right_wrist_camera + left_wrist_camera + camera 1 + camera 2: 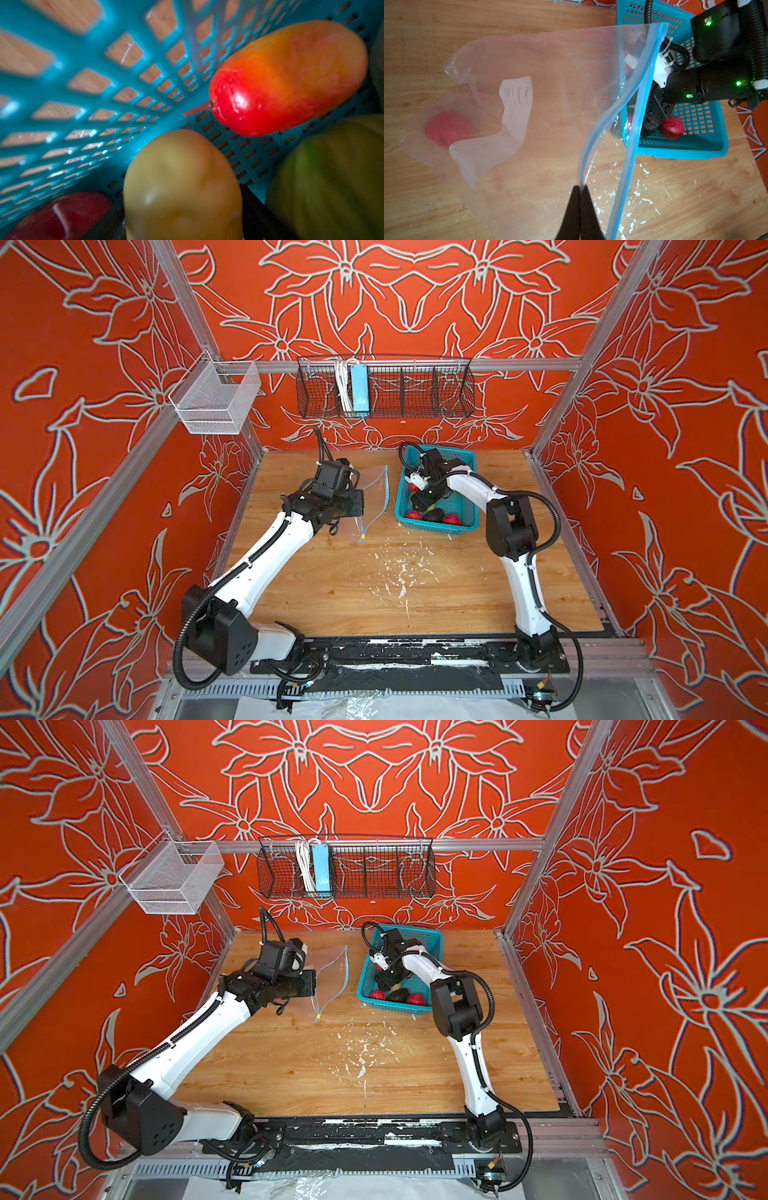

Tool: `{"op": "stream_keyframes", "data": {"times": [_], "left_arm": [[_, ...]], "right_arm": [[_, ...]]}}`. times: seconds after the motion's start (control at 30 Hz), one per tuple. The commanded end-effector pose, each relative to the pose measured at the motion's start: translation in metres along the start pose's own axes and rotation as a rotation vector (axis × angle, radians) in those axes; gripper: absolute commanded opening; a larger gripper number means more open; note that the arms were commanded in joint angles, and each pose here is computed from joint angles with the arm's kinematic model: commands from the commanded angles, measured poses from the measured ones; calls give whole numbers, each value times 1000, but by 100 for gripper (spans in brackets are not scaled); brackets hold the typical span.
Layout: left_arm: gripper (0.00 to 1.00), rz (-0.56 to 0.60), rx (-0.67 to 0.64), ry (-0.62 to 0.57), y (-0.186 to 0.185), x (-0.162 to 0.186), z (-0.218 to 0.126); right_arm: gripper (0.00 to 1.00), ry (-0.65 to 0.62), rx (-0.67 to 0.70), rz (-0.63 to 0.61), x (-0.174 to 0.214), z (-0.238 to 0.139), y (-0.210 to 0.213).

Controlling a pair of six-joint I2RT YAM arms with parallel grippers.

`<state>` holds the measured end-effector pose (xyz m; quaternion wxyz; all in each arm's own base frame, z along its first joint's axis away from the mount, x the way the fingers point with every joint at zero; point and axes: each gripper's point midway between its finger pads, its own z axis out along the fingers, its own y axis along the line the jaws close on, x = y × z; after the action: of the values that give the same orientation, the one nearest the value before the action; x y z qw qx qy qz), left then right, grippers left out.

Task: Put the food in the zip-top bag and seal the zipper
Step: 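Lower the right gripper into the basket and grasp the yellow potato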

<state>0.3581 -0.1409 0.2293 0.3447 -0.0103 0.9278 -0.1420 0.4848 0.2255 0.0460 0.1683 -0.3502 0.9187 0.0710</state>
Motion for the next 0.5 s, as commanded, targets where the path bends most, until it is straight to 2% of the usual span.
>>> {"op": "stream_keyframes", "data": {"times": [0.0, 0.3, 0.47], "left_arm": [[0, -5, 14, -12, -2, -2, -2], [0, -6, 7, -7, -1, -2, 0], [0, -7, -2, -11, 1, -2, 1]], "right_arm": [[76, 30, 14, -8, 8, 6, -2], [68, 28, 30, 17, 7, 7, -5], [65, -11, -1, 72, -4, -8, 2]]}}
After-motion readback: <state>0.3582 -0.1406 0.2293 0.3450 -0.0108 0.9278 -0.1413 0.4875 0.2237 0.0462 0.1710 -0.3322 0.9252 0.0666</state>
